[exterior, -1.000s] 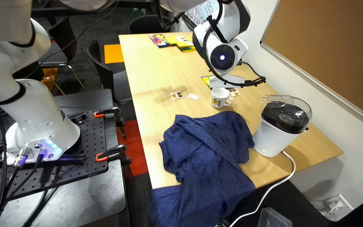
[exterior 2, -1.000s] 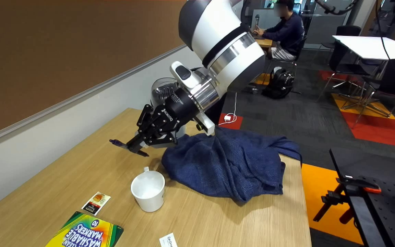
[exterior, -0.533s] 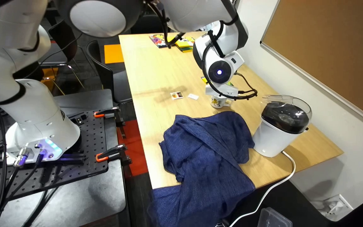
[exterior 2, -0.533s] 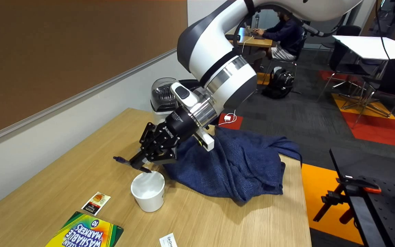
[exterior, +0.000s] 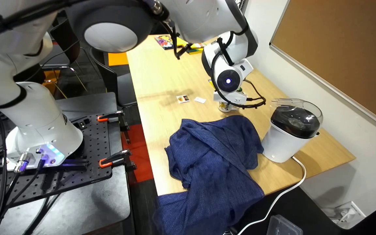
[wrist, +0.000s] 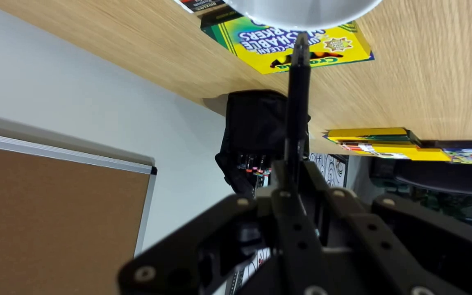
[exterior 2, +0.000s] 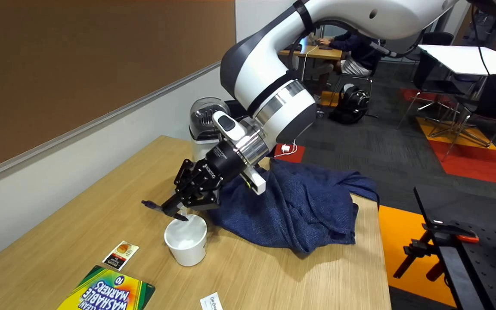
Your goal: Put the pen inside the white mug
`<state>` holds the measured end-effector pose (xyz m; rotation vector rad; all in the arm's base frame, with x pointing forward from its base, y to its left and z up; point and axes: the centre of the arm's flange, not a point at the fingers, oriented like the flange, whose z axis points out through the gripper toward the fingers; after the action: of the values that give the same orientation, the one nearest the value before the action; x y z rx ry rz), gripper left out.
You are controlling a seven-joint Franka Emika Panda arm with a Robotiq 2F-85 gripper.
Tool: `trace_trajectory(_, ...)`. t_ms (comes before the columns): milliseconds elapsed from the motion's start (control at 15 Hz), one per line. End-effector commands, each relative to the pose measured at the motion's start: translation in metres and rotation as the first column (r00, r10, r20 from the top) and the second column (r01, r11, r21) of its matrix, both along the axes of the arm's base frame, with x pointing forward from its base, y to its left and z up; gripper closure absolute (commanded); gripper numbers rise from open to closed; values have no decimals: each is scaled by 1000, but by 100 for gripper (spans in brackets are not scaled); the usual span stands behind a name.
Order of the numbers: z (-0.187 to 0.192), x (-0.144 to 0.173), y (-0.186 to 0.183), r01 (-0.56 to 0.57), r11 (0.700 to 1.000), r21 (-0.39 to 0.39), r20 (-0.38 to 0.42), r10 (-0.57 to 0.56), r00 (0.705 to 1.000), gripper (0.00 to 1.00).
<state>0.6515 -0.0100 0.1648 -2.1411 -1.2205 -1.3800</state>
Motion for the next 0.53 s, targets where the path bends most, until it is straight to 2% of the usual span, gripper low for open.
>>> trace_trajectory(0,-10,2,4,1,1000,28,14,-1,1000,97)
trace_trajectory(467,-29,4,3,16,998,53,-10,-16,1000,97)
